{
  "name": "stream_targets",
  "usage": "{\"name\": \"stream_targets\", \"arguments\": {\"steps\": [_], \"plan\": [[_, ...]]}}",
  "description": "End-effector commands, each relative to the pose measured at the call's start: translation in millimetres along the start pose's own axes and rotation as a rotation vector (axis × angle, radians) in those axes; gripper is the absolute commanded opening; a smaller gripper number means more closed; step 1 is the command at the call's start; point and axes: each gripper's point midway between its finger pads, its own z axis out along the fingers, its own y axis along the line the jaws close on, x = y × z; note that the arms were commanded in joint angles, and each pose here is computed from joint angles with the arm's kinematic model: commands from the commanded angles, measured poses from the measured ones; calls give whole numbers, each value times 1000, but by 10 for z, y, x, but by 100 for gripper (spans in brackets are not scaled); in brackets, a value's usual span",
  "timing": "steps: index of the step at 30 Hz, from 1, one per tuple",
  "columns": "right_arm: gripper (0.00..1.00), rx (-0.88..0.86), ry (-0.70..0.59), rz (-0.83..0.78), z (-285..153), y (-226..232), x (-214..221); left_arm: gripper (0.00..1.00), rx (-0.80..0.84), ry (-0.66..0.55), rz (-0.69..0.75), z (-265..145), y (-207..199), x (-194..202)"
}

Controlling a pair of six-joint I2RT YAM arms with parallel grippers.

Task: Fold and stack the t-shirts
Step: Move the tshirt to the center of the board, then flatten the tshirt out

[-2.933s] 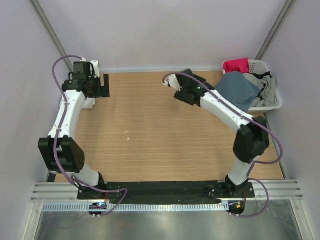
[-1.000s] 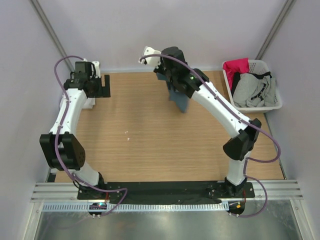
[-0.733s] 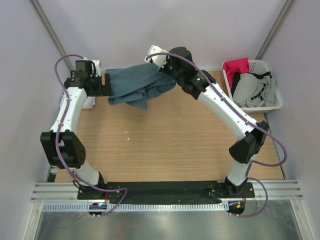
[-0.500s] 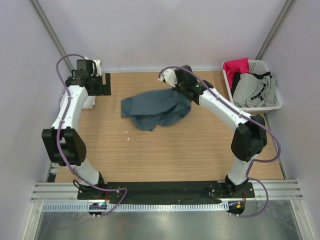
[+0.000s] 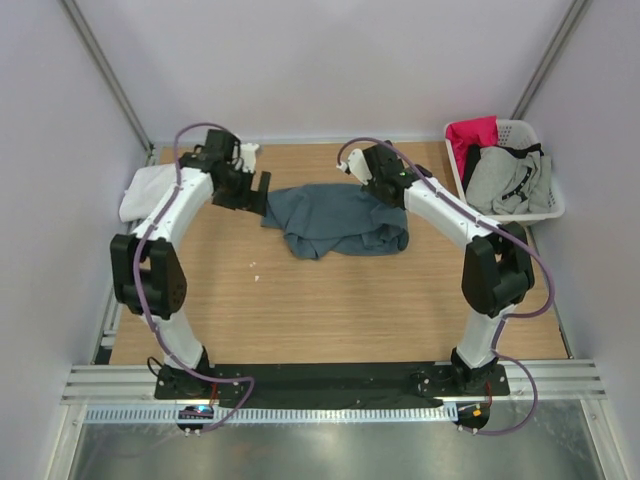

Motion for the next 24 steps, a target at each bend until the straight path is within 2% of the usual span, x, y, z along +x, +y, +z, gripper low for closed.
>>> {"name": "stream_targets", "arguments": {"steps": [1, 11, 15, 18, 21, 22, 24], "plan": [[1, 43, -42, 57, -7, -160, -158, 90, 110, 128, 56, 246, -384, 231], [1, 52, -27, 90, 42, -256, -55, 90, 158, 219, 88, 804, -738, 259], [1, 49, -15, 110, 81, -260, 3, 88, 124, 228, 111, 997, -716, 194], [1, 49, -17, 116, 90, -261, 2, 81, 113, 252, 119, 1132, -688, 210], [1, 55, -16, 119, 98, -286, 9, 71, 114, 253, 123, 1163, -685, 189], [1, 57, -15, 123, 103, -306, 17, 55, 113, 250, 122, 1152, -680, 180], [1, 59, -19, 127, 101, -320, 9, 33, 118, 251, 126, 1118, -689, 190]]}}
